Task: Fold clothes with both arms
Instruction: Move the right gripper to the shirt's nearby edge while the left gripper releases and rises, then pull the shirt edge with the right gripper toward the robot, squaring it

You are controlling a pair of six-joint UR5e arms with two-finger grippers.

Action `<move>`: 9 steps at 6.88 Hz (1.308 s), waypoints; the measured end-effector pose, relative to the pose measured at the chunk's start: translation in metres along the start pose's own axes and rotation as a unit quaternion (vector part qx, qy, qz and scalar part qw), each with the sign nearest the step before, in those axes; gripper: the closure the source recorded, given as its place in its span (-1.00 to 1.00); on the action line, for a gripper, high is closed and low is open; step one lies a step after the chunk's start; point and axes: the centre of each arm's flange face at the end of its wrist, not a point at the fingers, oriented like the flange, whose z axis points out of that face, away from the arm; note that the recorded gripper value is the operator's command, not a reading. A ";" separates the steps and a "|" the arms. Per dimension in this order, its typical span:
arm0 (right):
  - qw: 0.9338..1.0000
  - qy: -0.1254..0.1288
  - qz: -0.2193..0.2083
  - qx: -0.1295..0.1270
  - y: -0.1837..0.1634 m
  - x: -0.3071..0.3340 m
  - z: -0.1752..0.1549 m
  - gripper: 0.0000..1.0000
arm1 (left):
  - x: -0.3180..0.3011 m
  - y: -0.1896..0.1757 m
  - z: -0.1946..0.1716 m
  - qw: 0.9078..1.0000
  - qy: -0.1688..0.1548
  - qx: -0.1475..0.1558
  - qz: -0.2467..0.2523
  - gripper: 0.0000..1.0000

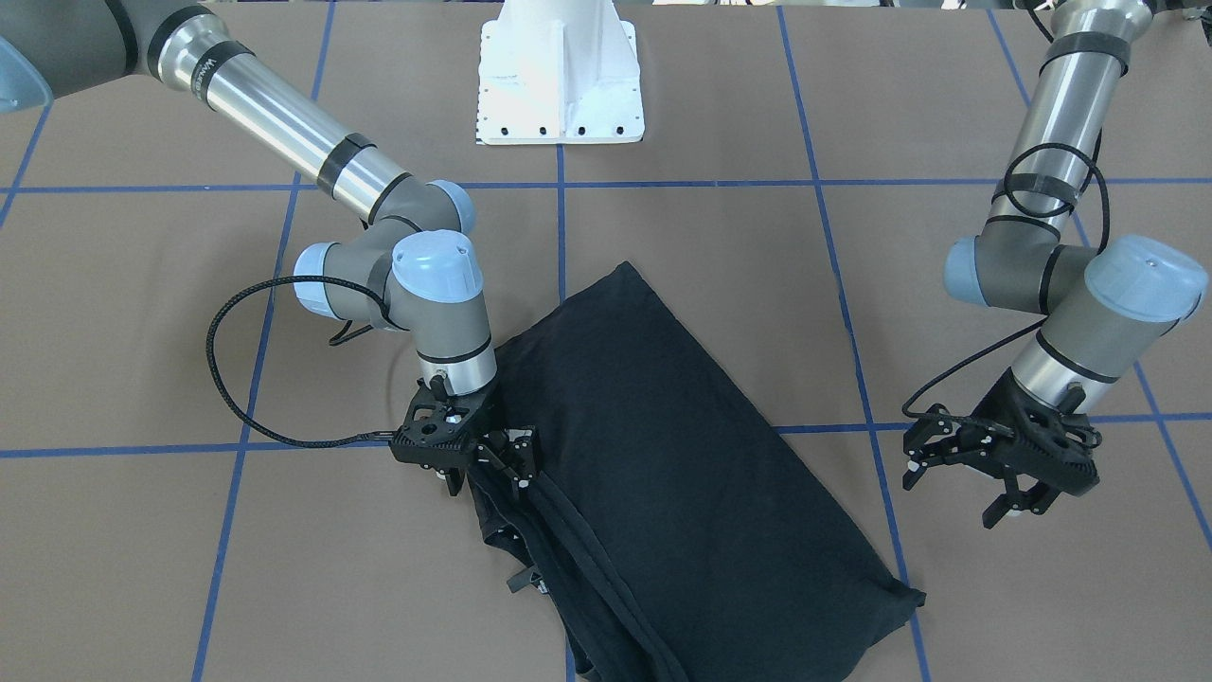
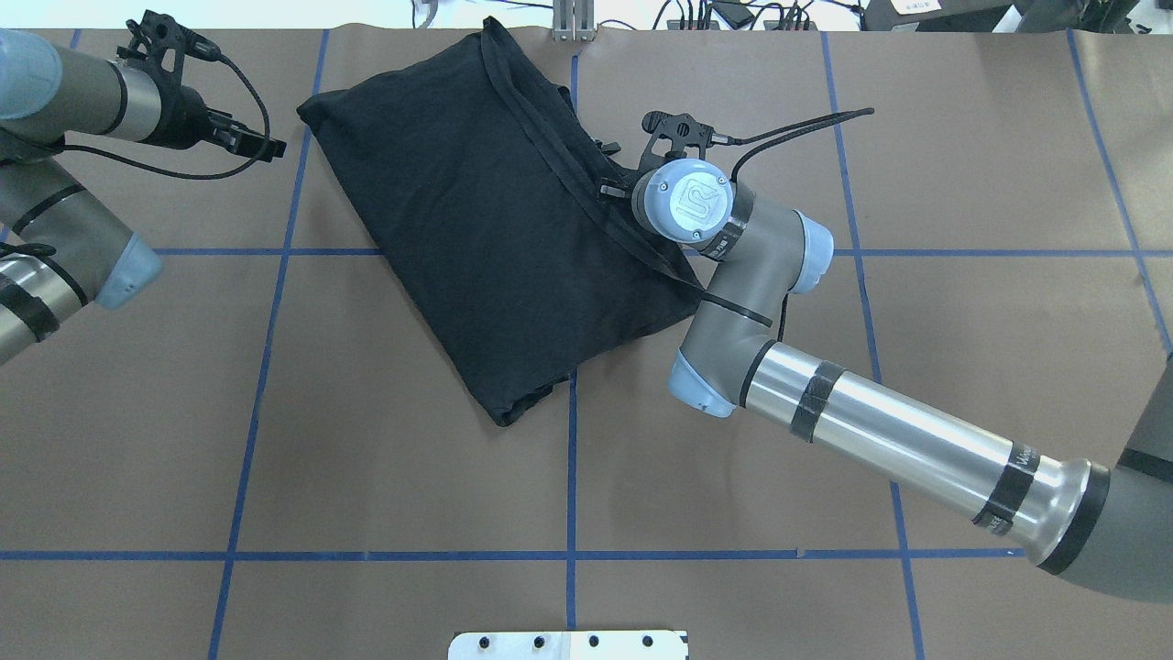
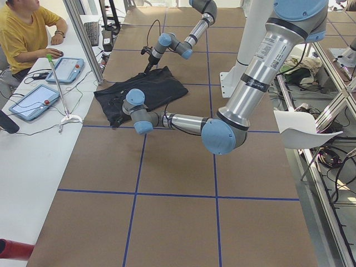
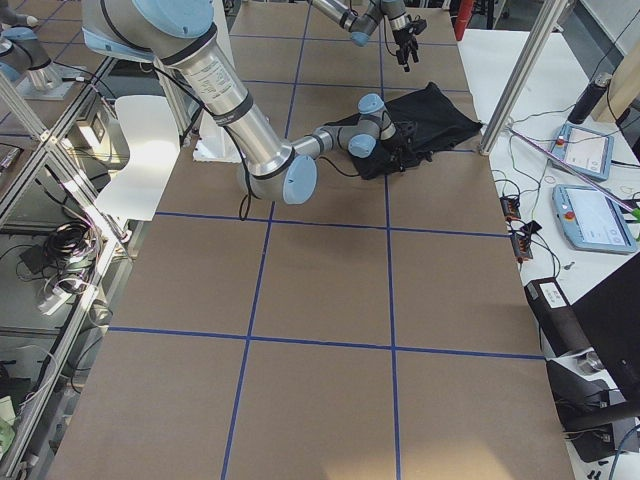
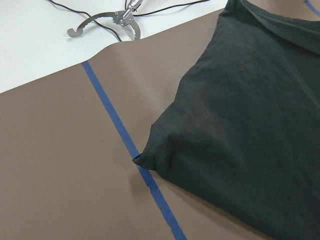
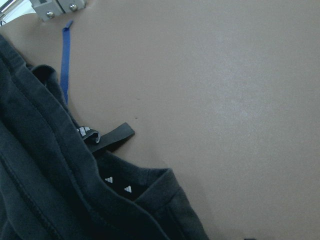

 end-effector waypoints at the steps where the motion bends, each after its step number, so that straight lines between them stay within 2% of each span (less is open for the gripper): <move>1: 1.000 -0.001 -0.002 0.000 0.000 -0.002 0.000 1.00 | -0.001 0.001 0.000 1.000 0.000 -0.001 0.000 -1.00; 6: 1.000 -0.020 -0.001 0.001 0.001 -0.015 -0.017 1.00 | -0.003 0.006 0.000 1.000 -0.001 -0.002 -0.001 -1.00; 7: 1.000 -0.028 -0.004 -0.003 0.012 -0.010 -0.026 1.00 | -0.003 0.006 0.000 1.000 -0.001 -0.002 -0.001 -1.00; 9: 0.998 -0.052 -0.013 -0.019 0.058 0.014 -0.054 1.00 | -0.003 0.005 -0.001 1.000 -0.001 -0.002 -0.002 -1.00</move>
